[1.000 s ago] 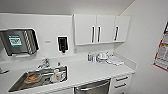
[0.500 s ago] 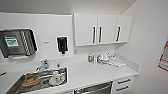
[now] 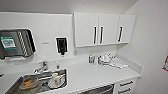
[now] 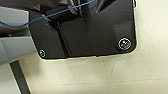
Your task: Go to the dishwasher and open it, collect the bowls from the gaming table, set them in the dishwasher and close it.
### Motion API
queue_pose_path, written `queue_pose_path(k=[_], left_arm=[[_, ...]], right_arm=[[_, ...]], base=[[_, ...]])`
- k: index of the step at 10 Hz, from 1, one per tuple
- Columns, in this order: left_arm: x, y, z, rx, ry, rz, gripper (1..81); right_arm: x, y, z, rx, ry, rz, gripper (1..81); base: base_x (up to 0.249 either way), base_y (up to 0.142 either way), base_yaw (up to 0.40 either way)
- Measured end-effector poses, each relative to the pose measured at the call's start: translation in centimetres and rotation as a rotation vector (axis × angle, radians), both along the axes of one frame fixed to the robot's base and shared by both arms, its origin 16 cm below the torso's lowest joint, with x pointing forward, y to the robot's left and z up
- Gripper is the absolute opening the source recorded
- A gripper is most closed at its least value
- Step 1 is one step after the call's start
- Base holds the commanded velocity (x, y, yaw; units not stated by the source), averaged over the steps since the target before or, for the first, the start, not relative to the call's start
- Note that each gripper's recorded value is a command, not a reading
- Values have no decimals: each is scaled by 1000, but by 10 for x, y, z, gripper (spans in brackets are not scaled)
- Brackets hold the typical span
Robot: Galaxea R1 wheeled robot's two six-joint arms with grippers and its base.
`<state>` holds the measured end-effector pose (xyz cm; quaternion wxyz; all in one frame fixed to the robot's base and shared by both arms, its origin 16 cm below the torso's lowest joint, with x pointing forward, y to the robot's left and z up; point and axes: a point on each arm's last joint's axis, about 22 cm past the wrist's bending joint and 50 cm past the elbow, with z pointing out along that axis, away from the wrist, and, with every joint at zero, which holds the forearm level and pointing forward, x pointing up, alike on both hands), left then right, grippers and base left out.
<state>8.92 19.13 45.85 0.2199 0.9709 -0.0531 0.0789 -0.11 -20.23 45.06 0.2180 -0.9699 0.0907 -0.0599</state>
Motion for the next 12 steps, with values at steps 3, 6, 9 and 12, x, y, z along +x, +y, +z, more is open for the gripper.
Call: queue_pose_path(k=[3, 6, 9, 12], left_arm=[[-1, -2, 0, -3, 2, 0, 811], [-7, -3, -1, -3, 11, -2, 811], [-5, 12, 11, -23, 10, -2, 811], [14, 44, 41, -52, -44, 25, 811]], right_arm=[[0, 0, 0, 0, 2, 2, 811], [-1, 2, 1, 6, 5, 4, 811], [-4, 6, 17, 61, 9, 16, 811], [-5, -17, 41, 94, 17, 36, 811]], base=[[0, 0, 0], [0, 0, 0], [0, 0, 0], [0, 0, 0]])
